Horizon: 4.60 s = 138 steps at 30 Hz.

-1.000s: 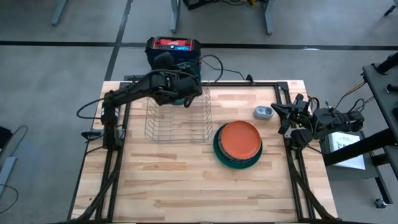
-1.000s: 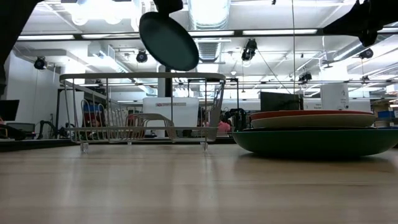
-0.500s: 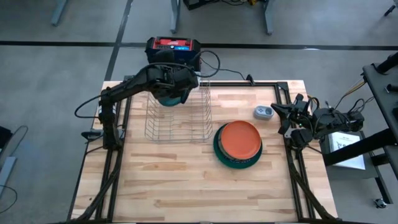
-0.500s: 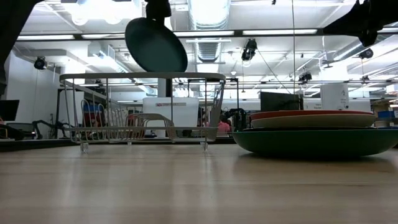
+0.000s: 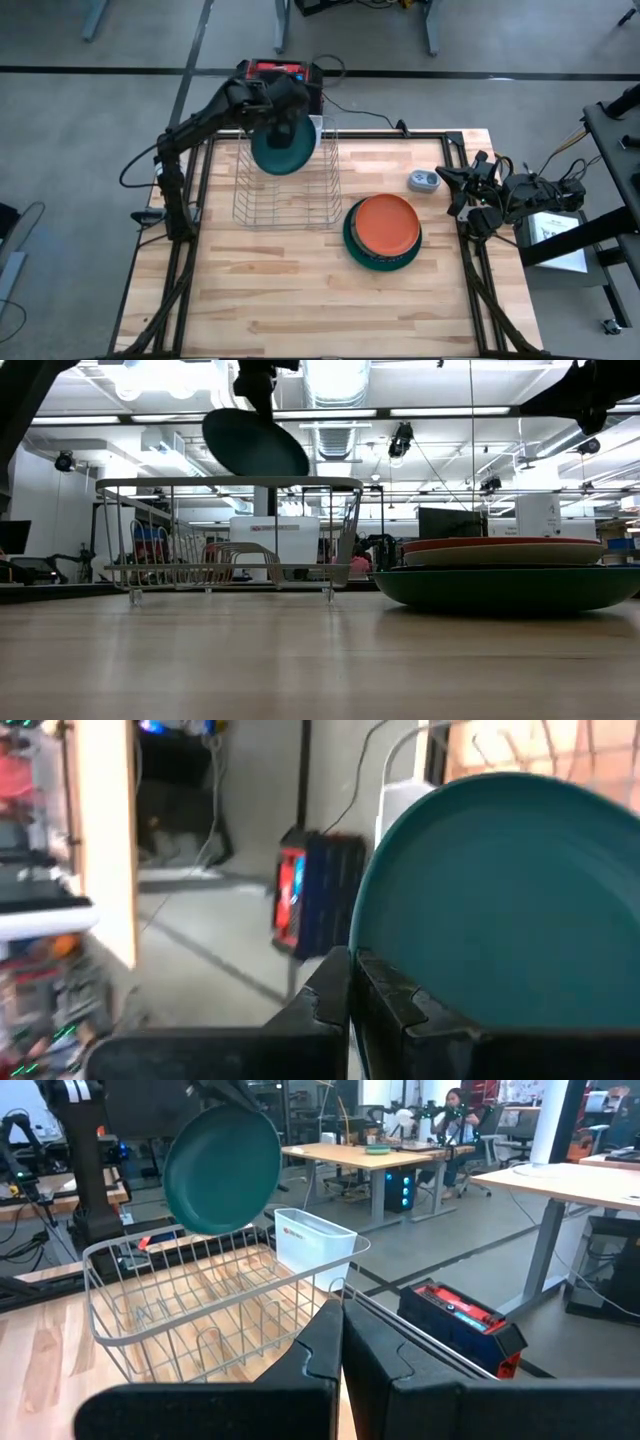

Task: Sort dishes
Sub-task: Put the dark green plate into the dish rack

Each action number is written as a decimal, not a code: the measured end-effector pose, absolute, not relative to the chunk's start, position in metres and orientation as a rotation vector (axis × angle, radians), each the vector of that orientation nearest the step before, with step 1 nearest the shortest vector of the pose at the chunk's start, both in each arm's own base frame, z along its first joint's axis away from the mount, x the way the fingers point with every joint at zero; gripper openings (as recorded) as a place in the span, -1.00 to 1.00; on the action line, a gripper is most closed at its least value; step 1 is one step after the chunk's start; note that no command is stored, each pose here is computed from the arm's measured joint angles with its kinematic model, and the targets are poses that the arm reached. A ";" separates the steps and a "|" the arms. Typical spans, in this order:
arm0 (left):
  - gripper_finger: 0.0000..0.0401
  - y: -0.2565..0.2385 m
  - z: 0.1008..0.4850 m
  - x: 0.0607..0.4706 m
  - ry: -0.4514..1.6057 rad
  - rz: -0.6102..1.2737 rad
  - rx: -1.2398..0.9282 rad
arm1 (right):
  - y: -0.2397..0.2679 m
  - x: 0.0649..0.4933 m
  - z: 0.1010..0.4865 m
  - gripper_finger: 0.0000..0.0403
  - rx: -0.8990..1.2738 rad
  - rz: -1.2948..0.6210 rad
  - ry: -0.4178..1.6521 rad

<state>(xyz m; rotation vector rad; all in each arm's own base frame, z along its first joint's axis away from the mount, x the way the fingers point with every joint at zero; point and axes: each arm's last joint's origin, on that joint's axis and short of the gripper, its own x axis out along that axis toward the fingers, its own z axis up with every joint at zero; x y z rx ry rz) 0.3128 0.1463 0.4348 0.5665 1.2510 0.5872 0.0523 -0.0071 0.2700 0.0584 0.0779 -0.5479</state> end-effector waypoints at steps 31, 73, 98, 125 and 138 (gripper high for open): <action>-1.00 0.183 0.443 0.320 0.866 0.081 0.687 | -0.007 0.054 0.265 -1.00 0.054 -0.551 0.090; -1.00 0.128 0.361 0.282 0.791 0.477 1.029 | -0.006 0.056 0.263 -1.00 0.060 -0.570 0.094; -1.00 0.121 0.314 0.278 0.781 0.498 1.046 | -0.003 0.072 0.259 -1.00 -0.003 -0.620 0.176; -1.00 0.113 0.311 0.282 0.801 0.567 1.121 | -0.003 0.073 0.259 -1.00 -0.007 -0.627 0.180; -1.00 0.111 0.293 0.279 0.818 0.568 1.064 | -0.003 0.073 0.259 -1.00 -0.007 -0.627 0.180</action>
